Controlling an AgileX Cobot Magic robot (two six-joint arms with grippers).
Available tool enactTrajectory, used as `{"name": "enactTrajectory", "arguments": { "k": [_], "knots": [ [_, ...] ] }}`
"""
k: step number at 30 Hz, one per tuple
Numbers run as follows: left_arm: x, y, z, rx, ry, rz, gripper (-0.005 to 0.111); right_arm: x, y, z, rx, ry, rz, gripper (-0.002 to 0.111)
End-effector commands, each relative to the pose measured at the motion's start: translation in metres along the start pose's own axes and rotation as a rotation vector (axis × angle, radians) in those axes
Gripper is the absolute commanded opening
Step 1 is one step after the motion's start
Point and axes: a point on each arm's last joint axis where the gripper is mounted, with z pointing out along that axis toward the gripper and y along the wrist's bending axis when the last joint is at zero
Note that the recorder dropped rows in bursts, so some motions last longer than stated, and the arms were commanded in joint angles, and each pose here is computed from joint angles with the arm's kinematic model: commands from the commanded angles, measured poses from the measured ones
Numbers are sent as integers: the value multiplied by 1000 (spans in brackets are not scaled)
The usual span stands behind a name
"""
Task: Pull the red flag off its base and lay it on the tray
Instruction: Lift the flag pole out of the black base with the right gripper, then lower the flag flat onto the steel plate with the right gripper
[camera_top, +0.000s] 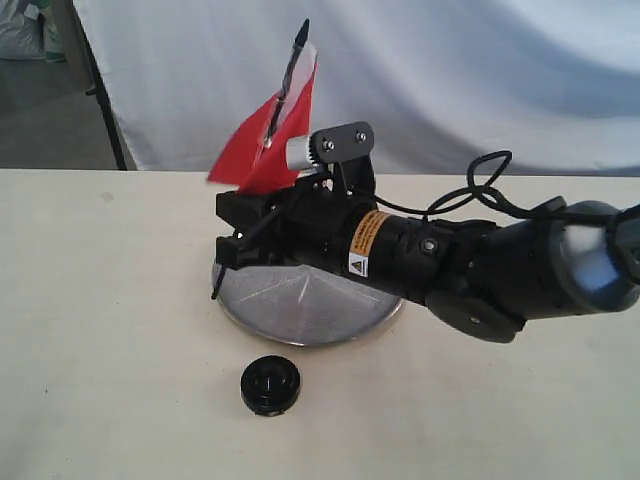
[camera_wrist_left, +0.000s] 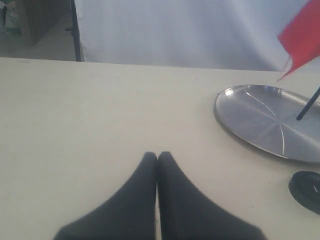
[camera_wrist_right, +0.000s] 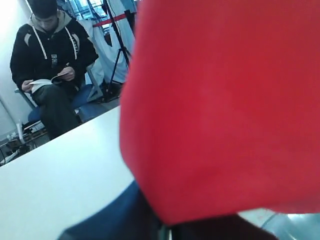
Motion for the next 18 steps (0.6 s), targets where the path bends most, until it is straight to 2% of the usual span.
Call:
{"name": "enactTrajectory", "arguments": {
  "k": [1,5,7,18],
  "knots": [
    [1,0,0,0,-1,-11,0,-3,-10,2,110,18,6,0],
    [1,0,0,0,-1,-11,0,12,-37,3,350,46,127,0],
    [1,0,0,0,-1,-11,0,25,-48,6,420,43,178,0],
    [1,0,0,0,-1,-11,0,68,-82,49,473,86,321,0]
  ]
}}
